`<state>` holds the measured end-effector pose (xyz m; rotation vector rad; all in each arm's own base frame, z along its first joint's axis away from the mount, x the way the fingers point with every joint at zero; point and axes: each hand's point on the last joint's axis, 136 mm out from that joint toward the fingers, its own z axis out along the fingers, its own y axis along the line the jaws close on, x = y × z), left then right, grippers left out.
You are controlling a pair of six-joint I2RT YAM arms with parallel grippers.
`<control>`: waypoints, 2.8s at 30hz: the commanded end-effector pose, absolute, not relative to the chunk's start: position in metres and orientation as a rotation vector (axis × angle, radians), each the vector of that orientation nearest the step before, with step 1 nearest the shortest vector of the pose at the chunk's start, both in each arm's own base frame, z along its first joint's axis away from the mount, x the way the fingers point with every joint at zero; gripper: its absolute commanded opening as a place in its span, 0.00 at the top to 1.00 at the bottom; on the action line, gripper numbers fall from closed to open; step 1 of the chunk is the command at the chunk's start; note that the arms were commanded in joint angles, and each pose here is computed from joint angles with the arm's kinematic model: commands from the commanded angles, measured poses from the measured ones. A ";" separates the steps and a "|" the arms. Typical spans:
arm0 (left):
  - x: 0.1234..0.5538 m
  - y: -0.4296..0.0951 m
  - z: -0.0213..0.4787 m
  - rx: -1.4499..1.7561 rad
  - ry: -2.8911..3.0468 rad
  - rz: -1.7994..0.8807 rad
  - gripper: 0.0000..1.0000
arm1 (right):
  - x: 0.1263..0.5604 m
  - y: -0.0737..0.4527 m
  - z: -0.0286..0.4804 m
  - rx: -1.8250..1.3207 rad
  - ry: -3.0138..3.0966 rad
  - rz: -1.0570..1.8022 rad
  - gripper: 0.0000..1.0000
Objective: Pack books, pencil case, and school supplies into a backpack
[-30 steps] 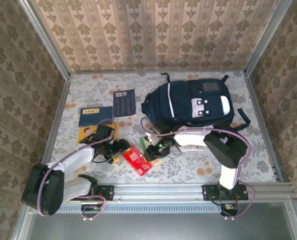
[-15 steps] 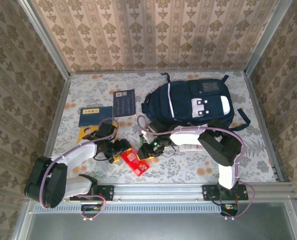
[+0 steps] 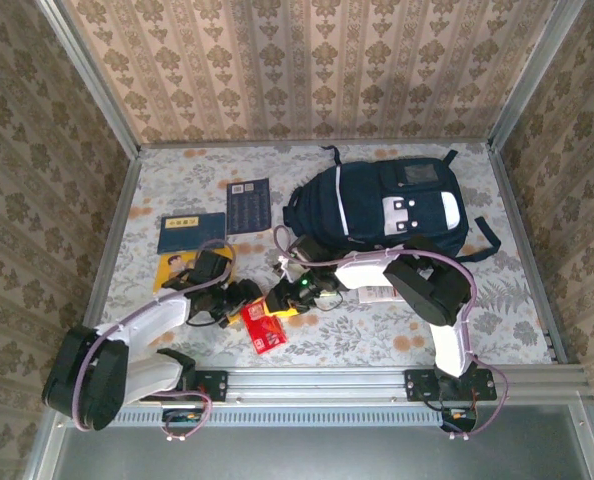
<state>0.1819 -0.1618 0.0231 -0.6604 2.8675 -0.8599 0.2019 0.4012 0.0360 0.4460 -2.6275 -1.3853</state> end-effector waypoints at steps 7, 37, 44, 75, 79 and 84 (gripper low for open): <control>0.181 -0.206 0.032 -0.483 2.770 -1.281 0.25 | 0.210 0.409 0.028 0.395 -2.665 -1.403 0.52; 0.186 -0.189 0.064 -0.420 2.569 -1.264 0.84 | 0.217 0.373 0.013 0.494 -2.965 -1.096 0.70; 0.192 -0.177 0.067 -0.431 2.556 -1.202 0.97 | 0.228 0.361 0.042 0.516 -3.022 -1.134 0.64; 0.308 -0.192 0.248 0.018 2.179 -1.129 1.00 | 0.432 0.204 0.191 -0.150 -3.602 -0.912 0.57; 0.322 -0.188 0.252 0.002 2.175 -1.056 1.00 | 0.446 0.191 0.175 -0.172 -3.611 -0.753 0.58; 0.330 -0.185 0.240 0.000 2.194 -1.011 1.00 | 0.458 0.192 0.156 -0.136 -3.556 -0.661 0.59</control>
